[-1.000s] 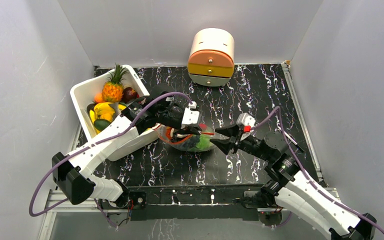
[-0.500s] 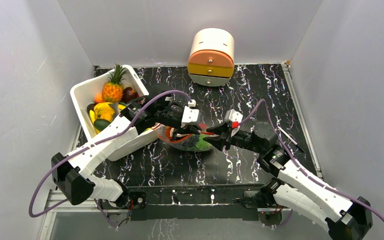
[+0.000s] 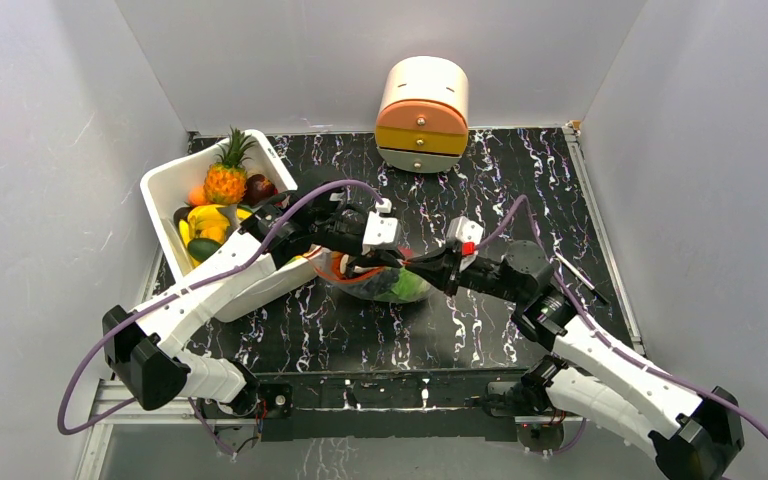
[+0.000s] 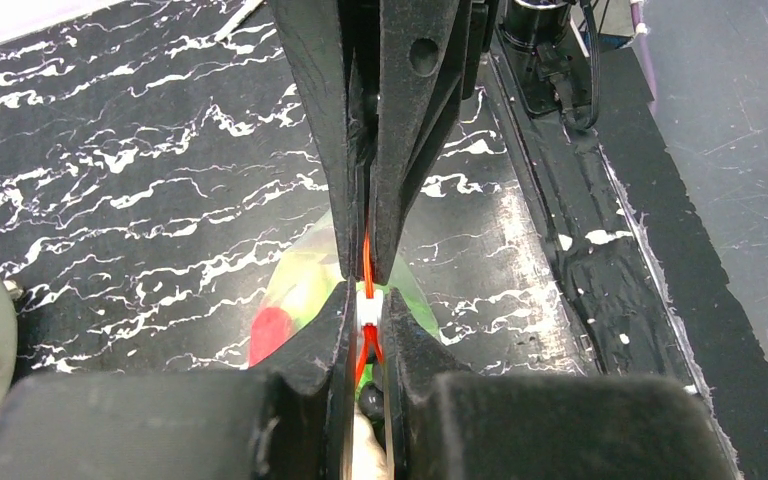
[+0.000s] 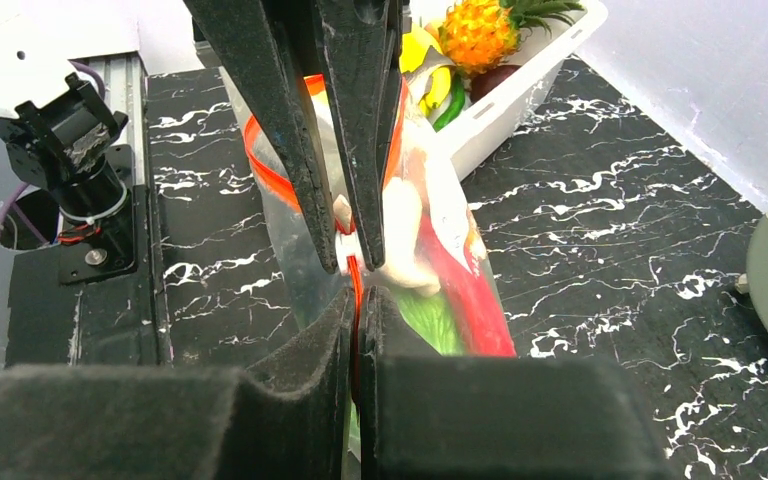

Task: Place the food in the zip-top bag and seal the zipper
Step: Zip the zipper food storage bag.

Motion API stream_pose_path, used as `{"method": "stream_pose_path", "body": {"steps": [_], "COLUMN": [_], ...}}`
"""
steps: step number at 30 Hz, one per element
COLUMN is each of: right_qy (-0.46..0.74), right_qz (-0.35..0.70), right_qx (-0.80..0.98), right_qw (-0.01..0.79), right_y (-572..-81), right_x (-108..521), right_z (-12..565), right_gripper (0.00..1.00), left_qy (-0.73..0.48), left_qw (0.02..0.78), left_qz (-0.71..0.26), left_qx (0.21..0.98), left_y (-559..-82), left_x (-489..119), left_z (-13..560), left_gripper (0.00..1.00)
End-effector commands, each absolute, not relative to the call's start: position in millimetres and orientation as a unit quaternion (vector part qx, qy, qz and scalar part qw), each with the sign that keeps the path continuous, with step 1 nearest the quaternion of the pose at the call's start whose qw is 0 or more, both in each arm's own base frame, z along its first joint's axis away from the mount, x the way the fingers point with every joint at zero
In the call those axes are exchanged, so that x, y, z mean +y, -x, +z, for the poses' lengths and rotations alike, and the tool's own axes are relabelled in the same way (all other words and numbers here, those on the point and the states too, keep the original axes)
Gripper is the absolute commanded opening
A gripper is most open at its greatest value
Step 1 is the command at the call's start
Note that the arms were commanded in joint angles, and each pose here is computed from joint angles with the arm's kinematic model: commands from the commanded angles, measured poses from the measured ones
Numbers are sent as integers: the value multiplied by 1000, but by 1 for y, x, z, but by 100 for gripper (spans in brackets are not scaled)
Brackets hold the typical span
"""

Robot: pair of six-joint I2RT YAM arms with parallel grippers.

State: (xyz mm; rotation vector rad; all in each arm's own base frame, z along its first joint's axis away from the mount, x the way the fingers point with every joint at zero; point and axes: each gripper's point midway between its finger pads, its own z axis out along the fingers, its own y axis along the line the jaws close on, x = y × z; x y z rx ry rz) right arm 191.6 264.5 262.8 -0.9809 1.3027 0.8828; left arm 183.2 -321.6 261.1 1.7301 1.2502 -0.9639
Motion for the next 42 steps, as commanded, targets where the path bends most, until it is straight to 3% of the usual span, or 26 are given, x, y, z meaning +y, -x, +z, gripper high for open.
{"method": "stream_pose_path", "body": {"steps": [1, 11, 42], "right_qy": [383, 272, 98], "right_qz": [361, 341, 231], "right_qx": [517, 540, 636], "right_qw": [674, 720, 730], "right_y": [-198, -204, -224], "right_x": [252, 215, 137], "right_z": [317, 329, 321], "right_gripper": [0, 0, 0], "left_qy": [-688, -688, -683], "left_qw": [406, 405, 401], "left_qz": [-372, -352, -301], "left_qx": [473, 489, 531], "left_y": [-178, -181, -183], "left_x": [-316, -309, -283], "left_z": [279, 275, 265], "left_gripper": [0, 0, 0]}}
